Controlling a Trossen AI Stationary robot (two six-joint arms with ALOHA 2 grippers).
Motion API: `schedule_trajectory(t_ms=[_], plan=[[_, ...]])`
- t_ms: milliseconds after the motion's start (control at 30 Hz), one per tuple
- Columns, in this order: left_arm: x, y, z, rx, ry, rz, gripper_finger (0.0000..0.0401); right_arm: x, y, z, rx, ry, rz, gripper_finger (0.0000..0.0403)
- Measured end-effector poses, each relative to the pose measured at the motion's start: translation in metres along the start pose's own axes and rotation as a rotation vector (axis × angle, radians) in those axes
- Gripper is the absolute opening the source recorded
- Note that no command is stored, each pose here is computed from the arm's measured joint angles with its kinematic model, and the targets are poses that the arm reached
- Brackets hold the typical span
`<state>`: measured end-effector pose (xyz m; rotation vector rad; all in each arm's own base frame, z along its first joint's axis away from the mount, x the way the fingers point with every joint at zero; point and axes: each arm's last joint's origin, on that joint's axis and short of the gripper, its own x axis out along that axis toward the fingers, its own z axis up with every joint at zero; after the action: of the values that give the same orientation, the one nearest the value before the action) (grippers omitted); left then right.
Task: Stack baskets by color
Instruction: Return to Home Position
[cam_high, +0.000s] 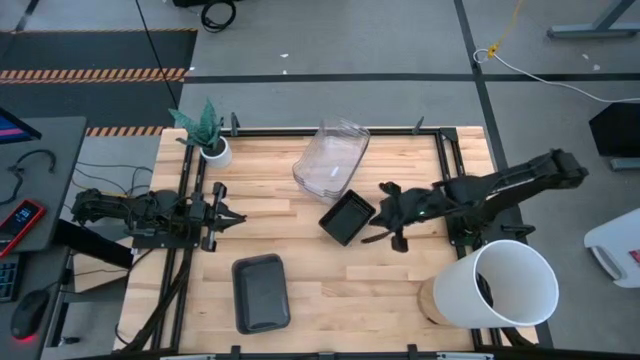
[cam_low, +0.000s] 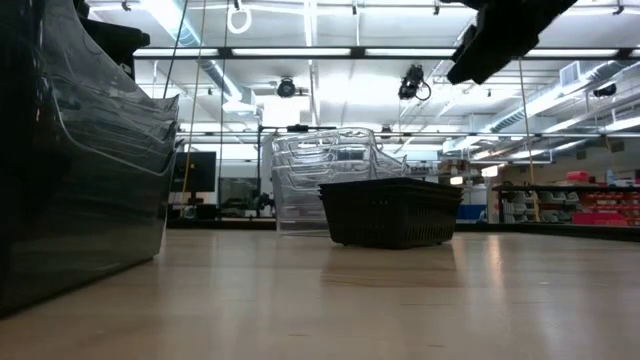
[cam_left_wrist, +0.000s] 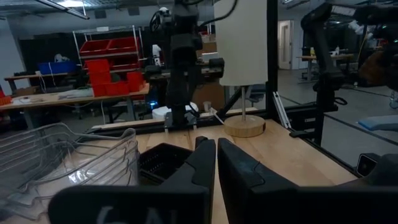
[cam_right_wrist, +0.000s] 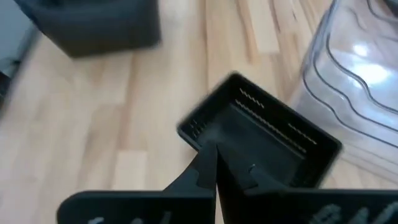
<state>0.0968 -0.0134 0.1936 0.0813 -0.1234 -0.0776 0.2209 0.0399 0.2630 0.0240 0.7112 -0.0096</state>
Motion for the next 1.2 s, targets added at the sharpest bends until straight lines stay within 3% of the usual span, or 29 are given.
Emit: schedule_trajectory(t_ms=[400,667,1200], plan=[[0.000,0.000,0.000,0.000,0.000,0.000,0.0034,-0.003,-0.019,-0.068,0.081,-0.345,0.053,0.0003],[0.000,0.000,0.000,0.000,0.000,0.000,0.0023,0.002,-0.023,-0.109,0.170,-0.396,0.079,0.0003],[0.000,0.000,0.000,0.000,0.000,0.000,0.0027,-0.011,-0.029,-0.140,0.208,-0.543,0.104,0.0003]])
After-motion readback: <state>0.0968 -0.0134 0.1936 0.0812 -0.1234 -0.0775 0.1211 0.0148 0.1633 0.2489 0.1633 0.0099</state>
